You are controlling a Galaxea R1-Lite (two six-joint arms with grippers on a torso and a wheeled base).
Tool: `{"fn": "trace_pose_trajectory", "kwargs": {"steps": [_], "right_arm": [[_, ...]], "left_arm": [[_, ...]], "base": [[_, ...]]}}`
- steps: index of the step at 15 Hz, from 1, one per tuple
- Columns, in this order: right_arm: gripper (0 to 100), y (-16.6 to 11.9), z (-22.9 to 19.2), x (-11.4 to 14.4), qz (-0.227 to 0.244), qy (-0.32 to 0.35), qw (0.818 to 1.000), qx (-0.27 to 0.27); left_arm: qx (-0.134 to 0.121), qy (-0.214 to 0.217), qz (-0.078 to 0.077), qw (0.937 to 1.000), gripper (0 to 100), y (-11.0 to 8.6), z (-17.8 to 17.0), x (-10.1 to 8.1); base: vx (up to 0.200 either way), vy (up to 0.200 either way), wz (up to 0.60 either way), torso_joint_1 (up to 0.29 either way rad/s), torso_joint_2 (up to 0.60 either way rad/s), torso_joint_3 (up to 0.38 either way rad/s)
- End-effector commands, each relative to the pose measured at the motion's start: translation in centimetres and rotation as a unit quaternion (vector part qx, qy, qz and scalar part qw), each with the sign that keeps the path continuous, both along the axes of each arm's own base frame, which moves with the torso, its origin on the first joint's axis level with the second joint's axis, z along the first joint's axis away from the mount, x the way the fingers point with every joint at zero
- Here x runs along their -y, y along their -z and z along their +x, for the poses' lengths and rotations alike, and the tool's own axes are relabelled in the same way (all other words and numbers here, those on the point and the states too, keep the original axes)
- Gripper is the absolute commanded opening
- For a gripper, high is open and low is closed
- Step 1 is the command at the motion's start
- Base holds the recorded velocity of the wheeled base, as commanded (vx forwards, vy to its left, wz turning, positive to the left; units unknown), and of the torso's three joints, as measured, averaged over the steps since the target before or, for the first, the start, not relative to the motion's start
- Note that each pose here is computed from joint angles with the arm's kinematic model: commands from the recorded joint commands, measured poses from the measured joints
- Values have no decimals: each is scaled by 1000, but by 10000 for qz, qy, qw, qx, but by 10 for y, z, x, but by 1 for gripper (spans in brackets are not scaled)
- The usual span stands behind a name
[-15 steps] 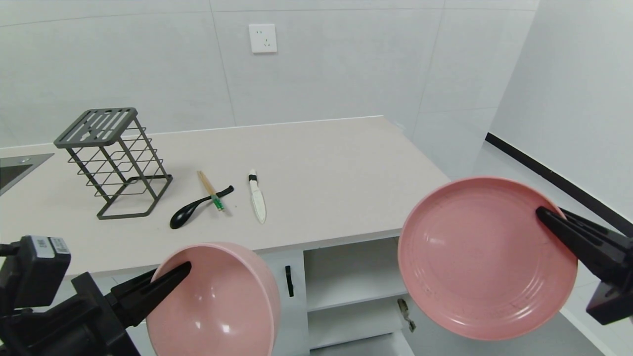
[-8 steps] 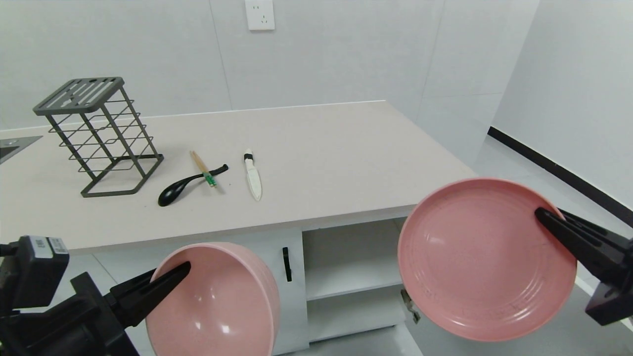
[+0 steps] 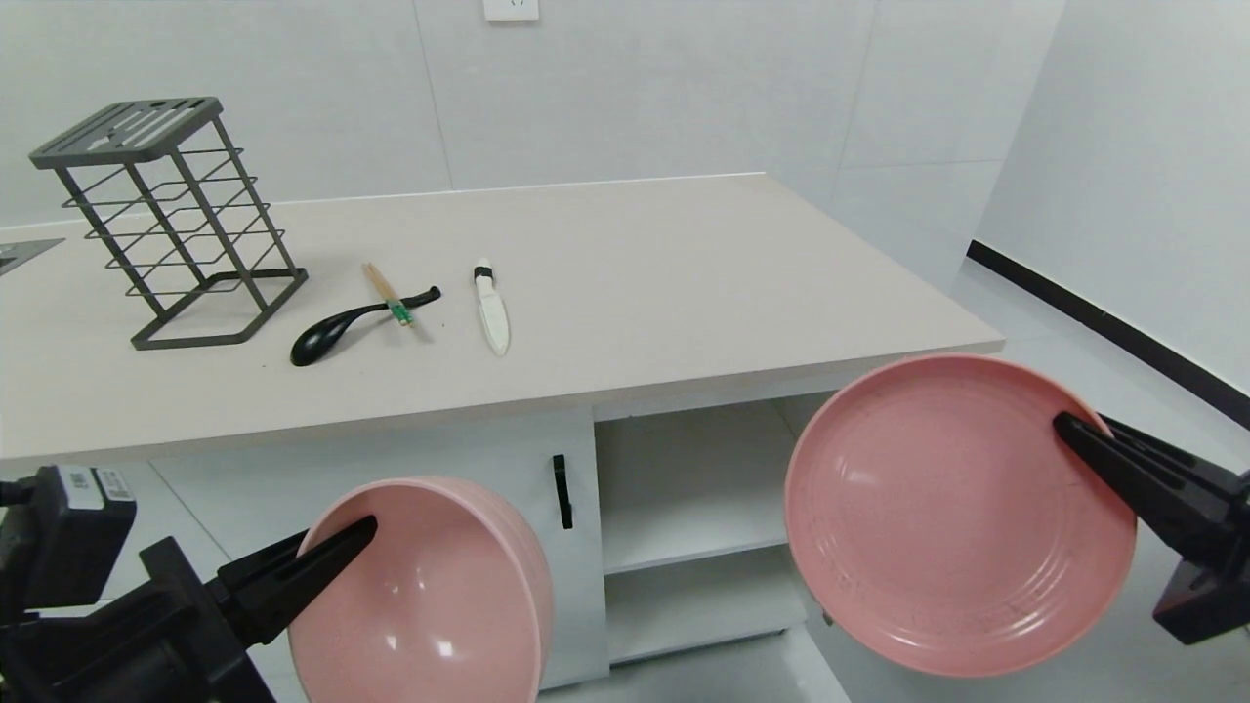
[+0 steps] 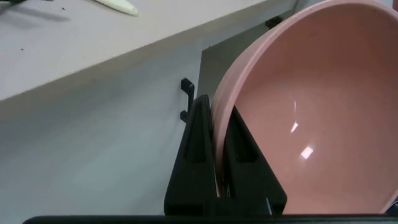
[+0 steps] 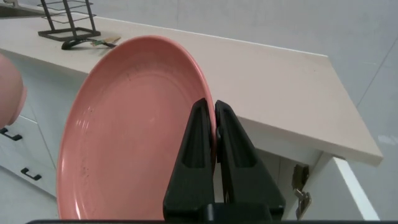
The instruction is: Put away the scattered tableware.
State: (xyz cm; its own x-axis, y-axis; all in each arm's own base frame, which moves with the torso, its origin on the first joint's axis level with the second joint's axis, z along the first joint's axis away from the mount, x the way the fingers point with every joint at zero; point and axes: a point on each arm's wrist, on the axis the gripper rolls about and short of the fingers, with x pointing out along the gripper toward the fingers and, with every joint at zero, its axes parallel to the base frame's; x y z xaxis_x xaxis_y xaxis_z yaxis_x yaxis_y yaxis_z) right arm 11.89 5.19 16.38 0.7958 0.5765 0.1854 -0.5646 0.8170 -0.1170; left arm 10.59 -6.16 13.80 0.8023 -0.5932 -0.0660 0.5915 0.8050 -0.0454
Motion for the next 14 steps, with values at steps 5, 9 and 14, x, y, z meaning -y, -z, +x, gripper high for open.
{"fn": "trace_pose_trajectory", "kwargs": {"steps": [5,9,14], "right_arm": [[0,0,0,0,-3,6,10000,-4],[0,0,0,0,-3,-2,10000,-4],[0,1,0,0,-9,-2,10000,-18]], "left_arm": [[-18,1,9,10000,0,0,0,0],[-18,1,9,10000,0,0,0,0],[-11,1,5,10000,0,0,0,0]], "base": [[0,0,0,-165,299,142],[0,0,0,-143,248,94],[0,0,0,-179,267,120]]}}
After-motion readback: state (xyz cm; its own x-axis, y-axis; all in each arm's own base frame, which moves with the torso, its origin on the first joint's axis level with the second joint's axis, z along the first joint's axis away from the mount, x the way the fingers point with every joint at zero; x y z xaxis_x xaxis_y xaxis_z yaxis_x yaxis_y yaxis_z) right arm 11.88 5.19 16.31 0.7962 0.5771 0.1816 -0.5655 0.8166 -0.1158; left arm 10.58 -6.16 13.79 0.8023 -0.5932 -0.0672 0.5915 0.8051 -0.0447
